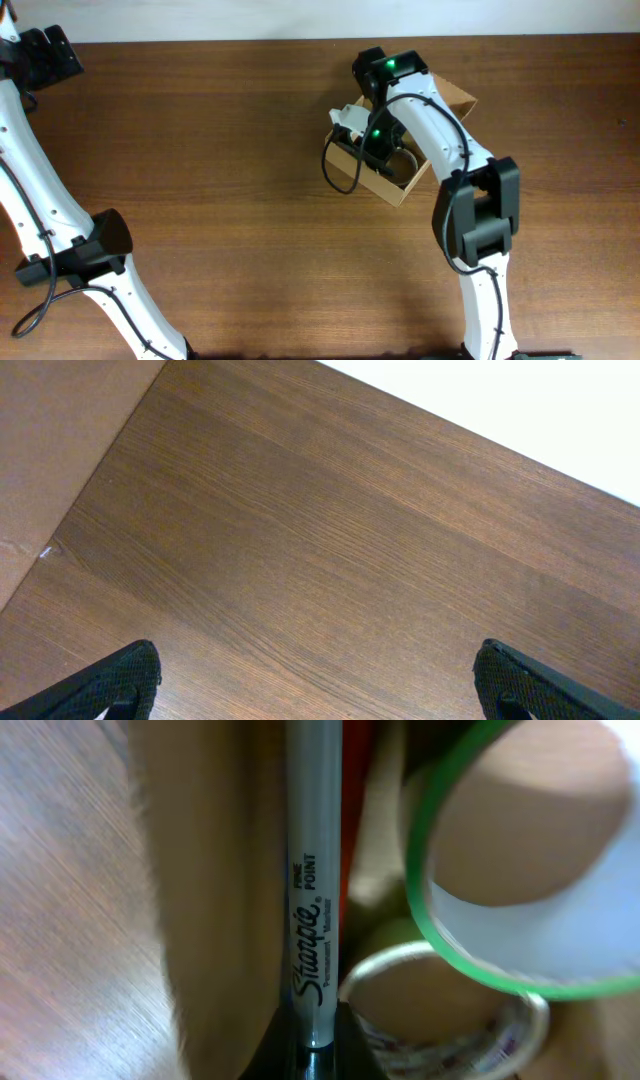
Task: Pack container
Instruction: 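Lower the Sharpie into the box and open the right gripper, then lift the right gripper out of the box and raise the left arm, then bring both grippers to the raised box lid from either side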
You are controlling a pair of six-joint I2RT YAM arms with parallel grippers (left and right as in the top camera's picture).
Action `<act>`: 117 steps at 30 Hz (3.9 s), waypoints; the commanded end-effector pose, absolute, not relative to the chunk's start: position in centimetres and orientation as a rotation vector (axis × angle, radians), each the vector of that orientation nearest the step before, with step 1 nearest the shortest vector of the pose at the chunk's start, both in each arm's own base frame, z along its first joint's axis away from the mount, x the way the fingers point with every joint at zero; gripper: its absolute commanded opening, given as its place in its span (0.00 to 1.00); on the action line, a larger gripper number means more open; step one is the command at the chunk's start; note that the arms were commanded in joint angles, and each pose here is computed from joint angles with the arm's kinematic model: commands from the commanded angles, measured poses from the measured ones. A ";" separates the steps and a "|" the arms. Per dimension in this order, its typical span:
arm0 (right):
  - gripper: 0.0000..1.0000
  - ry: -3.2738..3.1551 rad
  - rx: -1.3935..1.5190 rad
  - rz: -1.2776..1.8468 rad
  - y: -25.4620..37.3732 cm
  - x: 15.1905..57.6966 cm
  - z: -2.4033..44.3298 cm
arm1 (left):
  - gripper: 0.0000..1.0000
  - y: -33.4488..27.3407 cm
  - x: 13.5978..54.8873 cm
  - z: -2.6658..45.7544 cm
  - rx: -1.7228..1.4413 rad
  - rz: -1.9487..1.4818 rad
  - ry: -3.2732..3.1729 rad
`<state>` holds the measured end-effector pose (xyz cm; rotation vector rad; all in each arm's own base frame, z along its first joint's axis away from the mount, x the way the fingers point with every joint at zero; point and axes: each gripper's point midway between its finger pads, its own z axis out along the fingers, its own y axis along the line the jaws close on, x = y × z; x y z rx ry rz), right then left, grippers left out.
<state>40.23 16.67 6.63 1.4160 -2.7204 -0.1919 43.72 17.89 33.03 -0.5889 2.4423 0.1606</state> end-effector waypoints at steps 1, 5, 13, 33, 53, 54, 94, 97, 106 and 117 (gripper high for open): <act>0.04 -2.713 1.362 -0.313 18.0 39.5 5.8 | 1.00 17.8 43.0 34.3 -0.577 0.166 2.418; 0.04 -2.709 1.359 -0.355 18.5 39.4 5.7 | 1.00 17.8 43.0 34.3 -0.577 0.166 2.418; 0.51 -2.750 1.271 -0.220 17.1 39.8 5.9 | 1.00 17.8 43.0 34.3 -0.576 0.166 2.418; 0.38 -3.596 0.925 -0.359 17.4 41.3 33.9 | 1.00 17.8 43.0 34.3 -0.576 0.166 2.419; 0.04 -3.603 -0.123 -0.154 3.2 40.5 32.4 | 1.00 13.6 45.4 35.4 -0.435 -0.165 2.363; 0.04 -3.554 -0.175 -0.179 2.3 40.6 31.0 | 1.00 12.9 45.5 35.2 -0.421 -0.213 2.371; 0.04 -3.321 -0.473 -1.018 8.6 50.3 5.7 | 0.80 -1.9 47.4 15.6 0.094 -0.491 2.909; 0.04 -3.364 -0.394 -1.057 9.2 51.0 6.3 | 0.80 -1.9 47.5 15.6 0.095 -0.490 2.907; 0.04 -3.340 -0.500 -1.118 6.0 51.4 6.7 | 0.80 -4.9 49.2 15.8 0.131 -0.597 2.829; 0.04 -3.241 -0.448 -1.341 6.0 50.8 8.0 | 0.12 -16.4 51.3 11.9 0.256 -1.075 2.723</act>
